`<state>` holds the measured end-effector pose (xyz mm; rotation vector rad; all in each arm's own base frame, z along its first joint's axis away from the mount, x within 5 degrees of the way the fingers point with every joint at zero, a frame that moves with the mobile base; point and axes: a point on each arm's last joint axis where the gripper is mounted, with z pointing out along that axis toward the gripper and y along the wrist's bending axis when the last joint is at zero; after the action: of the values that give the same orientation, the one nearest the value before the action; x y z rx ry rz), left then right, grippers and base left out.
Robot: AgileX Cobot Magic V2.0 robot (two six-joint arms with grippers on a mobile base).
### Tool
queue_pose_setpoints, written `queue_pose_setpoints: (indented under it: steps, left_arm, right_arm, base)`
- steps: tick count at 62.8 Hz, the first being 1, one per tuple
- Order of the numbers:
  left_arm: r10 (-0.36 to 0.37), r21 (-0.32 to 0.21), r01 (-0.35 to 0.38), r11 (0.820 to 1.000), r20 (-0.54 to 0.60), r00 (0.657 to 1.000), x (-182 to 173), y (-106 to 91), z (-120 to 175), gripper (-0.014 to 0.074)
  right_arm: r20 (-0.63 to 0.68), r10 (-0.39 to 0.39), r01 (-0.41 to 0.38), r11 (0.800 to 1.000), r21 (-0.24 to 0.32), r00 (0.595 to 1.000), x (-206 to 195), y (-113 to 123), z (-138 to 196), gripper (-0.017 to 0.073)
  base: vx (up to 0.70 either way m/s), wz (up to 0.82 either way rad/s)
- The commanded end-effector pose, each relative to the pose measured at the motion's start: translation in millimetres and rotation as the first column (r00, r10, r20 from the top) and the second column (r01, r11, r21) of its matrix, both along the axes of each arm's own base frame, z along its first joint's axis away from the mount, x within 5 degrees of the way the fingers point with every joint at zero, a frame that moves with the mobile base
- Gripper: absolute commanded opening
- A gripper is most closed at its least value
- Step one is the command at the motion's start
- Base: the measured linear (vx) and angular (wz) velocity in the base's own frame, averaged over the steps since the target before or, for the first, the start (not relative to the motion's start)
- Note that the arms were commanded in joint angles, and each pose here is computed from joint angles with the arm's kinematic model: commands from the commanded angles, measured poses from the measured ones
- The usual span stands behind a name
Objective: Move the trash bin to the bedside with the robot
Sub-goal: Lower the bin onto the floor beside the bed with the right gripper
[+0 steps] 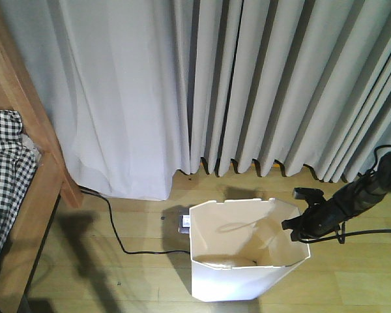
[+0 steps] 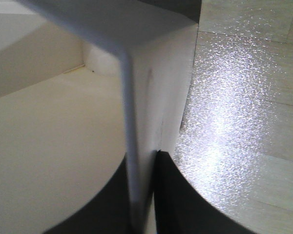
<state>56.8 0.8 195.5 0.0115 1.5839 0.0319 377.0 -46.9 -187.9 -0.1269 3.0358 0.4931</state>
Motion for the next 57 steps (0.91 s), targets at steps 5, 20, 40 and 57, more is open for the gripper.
queue_pose_setpoints:
  steps: [5,20,40,57]
  left_arm:
    - [-0.008,-0.022,0.01,1.0,0.077,0.997,-0.8,-0.5,3.6,-0.0006]
    - [-0.008,-0.022,0.01,1.0,0.077,0.997,-0.8,-0.5,3.6,-0.0006]
    - [-0.008,-0.022,0.01,1.0,0.077,0.997,-0.8,-0.5,3.6,-0.0006]
    - [-0.008,-0.022,0.01,1.0,0.077,0.997,-0.8,-0.5,3.6,-0.0006]
  right_arm:
    - [-0.007,0.067,-0.065,0.987,0.145,0.998,27.4,10.7,25.3,0.0008]
    - [-0.026,0.022,-0.019,0.99,0.137,0.999,32.4,10.4,6.1,0.0022]
    - [-0.03,0.034,-0.032,0.996,0.085,0.999,29.0,6.7,-4.8,0.0123]
    - [-0.016,0.032,-0.031,0.998,0.06,0.999,29.2,4.8,-7.6,0.0272]
  base:
    - [0.0,0.0]
    - [0.0,0.0]
    - [0.0,0.0]
    - [0.0,0.0]
